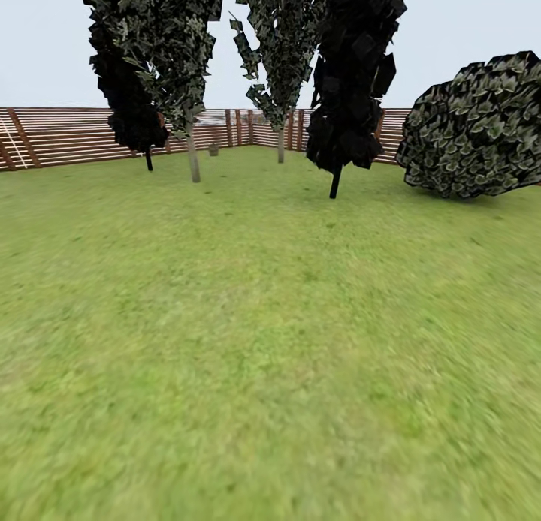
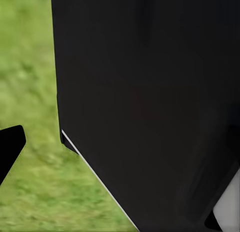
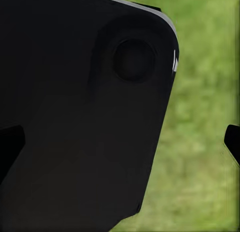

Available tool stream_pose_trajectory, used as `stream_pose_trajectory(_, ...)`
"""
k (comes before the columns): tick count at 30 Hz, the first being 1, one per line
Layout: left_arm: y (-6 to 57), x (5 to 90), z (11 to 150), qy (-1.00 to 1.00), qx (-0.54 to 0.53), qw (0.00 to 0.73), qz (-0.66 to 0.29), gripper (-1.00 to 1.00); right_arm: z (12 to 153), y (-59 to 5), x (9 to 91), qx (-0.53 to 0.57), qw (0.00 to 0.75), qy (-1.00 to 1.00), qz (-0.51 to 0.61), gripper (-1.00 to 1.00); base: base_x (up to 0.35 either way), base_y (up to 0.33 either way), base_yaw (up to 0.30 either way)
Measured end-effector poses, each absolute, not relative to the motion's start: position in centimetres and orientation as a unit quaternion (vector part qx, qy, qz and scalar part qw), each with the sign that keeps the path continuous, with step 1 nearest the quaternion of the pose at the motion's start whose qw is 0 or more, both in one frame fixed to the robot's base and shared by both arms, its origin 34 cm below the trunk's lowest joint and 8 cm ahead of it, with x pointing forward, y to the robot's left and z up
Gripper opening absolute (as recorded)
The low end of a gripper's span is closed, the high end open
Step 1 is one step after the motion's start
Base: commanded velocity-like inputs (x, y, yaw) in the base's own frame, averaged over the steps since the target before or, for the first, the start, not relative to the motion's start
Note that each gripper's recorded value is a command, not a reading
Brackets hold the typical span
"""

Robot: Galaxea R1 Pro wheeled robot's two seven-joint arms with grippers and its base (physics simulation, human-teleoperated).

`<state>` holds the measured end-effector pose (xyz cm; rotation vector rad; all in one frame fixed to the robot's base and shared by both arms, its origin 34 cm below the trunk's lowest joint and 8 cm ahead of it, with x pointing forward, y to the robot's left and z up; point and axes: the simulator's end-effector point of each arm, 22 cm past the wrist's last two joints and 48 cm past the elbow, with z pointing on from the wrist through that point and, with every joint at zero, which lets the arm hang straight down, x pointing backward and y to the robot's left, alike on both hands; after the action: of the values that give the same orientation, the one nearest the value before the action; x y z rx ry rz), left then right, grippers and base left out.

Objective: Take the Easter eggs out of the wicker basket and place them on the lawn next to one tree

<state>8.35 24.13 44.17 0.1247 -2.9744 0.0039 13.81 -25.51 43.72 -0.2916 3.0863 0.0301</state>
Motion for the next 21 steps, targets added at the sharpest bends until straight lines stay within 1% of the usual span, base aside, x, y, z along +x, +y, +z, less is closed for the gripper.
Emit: stream_pose_trajectory(21, 24.13, 8.33, 44.17, -0.996, 0.042, 0.082, 0.001, 1.0, 43.72, -25.5, 13.81, -0.094, 0.021, 0.995, 0.01, 1.0, 0.331, 0.0, 0.0)
